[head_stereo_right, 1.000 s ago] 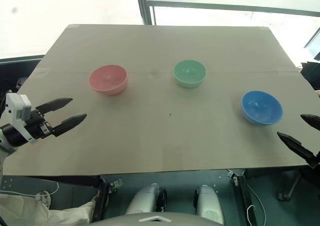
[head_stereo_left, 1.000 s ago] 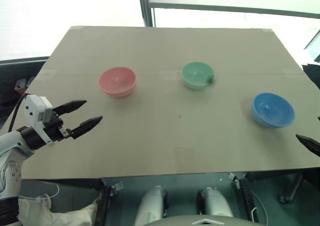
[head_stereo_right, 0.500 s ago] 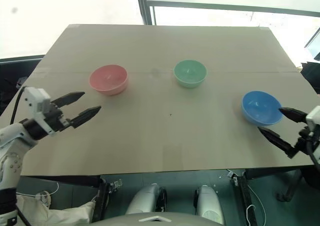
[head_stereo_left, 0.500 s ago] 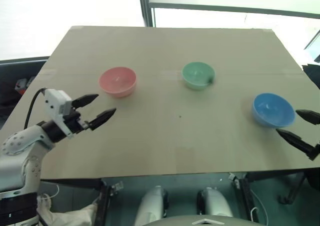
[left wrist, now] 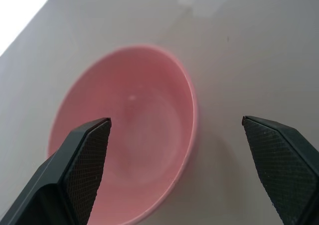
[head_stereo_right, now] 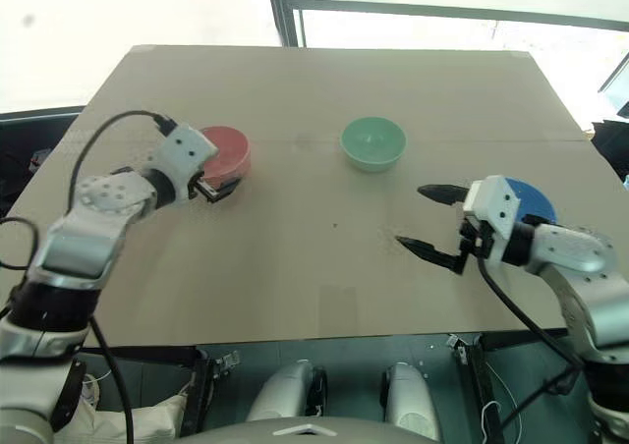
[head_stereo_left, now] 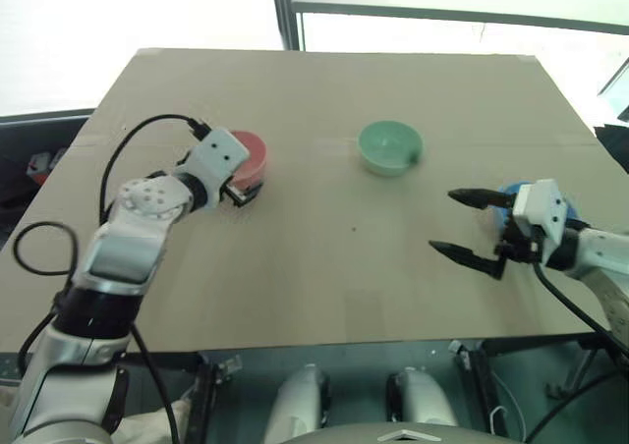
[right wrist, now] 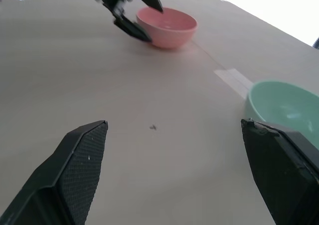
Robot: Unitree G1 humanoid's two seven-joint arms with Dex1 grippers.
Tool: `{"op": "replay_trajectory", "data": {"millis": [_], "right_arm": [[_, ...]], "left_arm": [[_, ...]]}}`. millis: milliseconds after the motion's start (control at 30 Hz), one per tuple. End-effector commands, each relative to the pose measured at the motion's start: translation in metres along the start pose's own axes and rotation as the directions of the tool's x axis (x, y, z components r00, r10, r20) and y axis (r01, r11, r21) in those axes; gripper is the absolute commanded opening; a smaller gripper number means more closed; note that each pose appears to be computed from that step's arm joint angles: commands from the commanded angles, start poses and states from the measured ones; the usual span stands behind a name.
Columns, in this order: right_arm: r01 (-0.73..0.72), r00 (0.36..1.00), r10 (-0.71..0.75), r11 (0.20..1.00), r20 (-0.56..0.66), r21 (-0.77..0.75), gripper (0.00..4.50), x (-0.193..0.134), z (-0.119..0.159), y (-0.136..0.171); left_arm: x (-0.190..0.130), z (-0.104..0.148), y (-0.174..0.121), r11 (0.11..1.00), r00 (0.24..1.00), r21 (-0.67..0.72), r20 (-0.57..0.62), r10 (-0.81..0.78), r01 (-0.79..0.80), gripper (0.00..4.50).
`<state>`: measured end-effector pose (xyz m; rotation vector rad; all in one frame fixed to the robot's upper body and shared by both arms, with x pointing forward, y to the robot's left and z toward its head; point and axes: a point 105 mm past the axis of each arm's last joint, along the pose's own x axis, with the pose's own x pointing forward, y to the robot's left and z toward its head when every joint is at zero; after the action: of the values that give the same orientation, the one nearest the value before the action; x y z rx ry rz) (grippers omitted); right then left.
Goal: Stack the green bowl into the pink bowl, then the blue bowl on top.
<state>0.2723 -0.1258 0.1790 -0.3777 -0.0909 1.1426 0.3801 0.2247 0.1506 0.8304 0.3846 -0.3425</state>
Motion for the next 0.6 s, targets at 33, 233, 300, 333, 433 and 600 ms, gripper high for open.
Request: {"op": "replay_trajectory", "data": {"millis": [33,233,300,333,433,600], "right_arm": [[-0.010,1.000,0.011,0.998,0.023,-0.058,4.50,0.008,0.006,-0.003],[0.001,1.000,0.000,0.997,0.013,-0.081,4.50,0.011,0.003,-0.004],[0.019,1.000,-0.020,0.996,-0.002,-0.086,4.50,0.006,0.001,-0.005],[0.028,1.000,-0.029,0.996,-0.008,-0.087,4.50,0.004,0.000,-0.005],[0.055,0.998,-0.056,0.995,-0.020,-0.085,4.50,-0.001,-0.002,-0.005],[0.123,0.990,-0.127,0.990,-0.055,-0.075,4.50,-0.015,-0.007,-0.004]], "left_arm": [[0.009,0.006,0.013,0.996,0.998,0.081,-0.040,0.039,-0.036,3.97],[0.018,0.022,0.014,0.995,1.000,0.096,-0.002,0.017,-0.016,1.90],[0.017,0.025,0.009,0.994,1.000,0.102,0.005,-0.030,0.030,1.19],[0.015,0.028,0.005,0.993,0.998,0.098,0.012,-0.061,0.059,1.12],[0.006,0.038,-0.009,0.976,0.984,0.137,0.034,-0.173,0.167,0.01],[-0.019,0.063,-0.050,0.877,0.897,0.296,0.117,-0.425,0.377,0.01]]}}
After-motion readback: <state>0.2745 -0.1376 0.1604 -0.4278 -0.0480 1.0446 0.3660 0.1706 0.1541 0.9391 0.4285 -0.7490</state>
